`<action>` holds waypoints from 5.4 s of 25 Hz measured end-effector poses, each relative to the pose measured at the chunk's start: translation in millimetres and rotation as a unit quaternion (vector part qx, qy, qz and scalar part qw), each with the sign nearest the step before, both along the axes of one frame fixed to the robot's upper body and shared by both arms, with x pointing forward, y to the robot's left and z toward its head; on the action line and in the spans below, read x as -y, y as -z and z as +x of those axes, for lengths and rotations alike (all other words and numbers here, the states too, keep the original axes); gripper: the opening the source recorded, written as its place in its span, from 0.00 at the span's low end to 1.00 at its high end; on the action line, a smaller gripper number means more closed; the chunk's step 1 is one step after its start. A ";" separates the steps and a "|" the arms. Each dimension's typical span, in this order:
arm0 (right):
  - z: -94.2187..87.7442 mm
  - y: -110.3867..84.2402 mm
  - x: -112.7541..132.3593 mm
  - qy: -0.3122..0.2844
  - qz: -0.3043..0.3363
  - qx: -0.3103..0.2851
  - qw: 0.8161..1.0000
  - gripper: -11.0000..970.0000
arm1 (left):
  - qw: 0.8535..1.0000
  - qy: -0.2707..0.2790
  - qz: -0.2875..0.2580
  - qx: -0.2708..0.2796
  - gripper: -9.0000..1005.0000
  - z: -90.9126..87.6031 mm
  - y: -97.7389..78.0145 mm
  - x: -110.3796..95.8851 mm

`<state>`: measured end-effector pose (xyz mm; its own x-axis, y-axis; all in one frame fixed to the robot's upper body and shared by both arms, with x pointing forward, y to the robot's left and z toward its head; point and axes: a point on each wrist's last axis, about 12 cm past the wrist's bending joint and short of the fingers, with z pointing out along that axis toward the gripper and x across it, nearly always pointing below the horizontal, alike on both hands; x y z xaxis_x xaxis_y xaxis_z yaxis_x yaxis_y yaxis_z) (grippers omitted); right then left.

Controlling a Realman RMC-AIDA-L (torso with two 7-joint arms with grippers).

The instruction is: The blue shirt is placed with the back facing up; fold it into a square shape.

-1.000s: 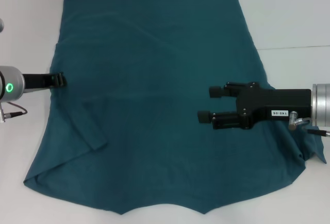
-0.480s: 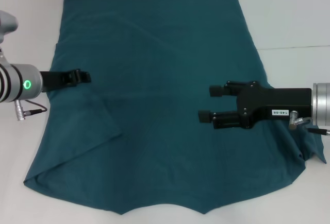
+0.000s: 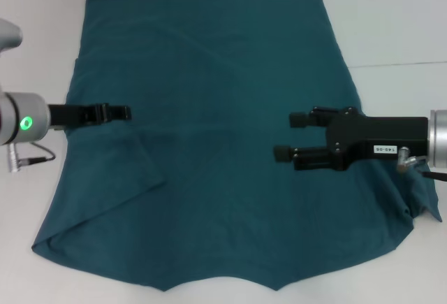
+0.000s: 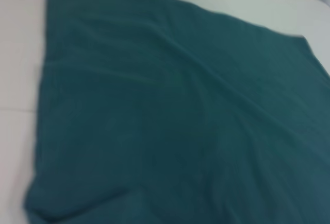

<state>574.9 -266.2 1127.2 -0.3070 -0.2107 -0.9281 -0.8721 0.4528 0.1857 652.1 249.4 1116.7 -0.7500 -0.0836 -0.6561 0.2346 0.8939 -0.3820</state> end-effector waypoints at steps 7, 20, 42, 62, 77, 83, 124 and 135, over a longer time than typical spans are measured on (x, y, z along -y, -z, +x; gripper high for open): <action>-4.1 -19.1 23.1 0.042 -0.020 -0.003 0.999 0.91 | 0.986 0.150 -0.064 0.035 0.70 -47.4 -13.2 -24.7; -28.2 -84.8 72.6 0.180 -0.270 -0.109 0.940 0.90 | 0.953 0.251 -0.146 0.083 0.70 -113.3 -5.2 -59.6; -25.0 -51.7 63.4 0.202 -0.434 -0.202 0.855 0.77 | 0.956 0.234 -0.161 0.075 0.71 -135.8 18.6 -61.8; -9.4 -15.1 39.6 0.212 -0.452 -0.233 0.834 0.77 | 0.955 0.235 -0.161 0.075 0.71 -136.7 19.7 -60.4; 2.9 4.8 32.3 0.219 -0.464 -0.236 0.825 0.70 | 0.955 0.238 -0.160 0.071 0.71 -137.5 21.0 -59.7; 5.7 7.0 31.5 0.222 -0.463 -0.237 0.825 0.59 | 0.955 0.241 -0.159 0.072 0.71 -135.9 19.9 -58.2; 24.3 -28.6 -10.5 0.219 -0.452 -0.099 0.859 0.02 | 0.956 0.233 -0.162 0.068 0.70 -139.5 22.8 -60.2; 24.5 -33.8 -57.9 0.154 -0.476 -0.029 0.865 0.04 | 0.961 0.216 -0.161 0.066 0.70 -145.2 26.6 -67.4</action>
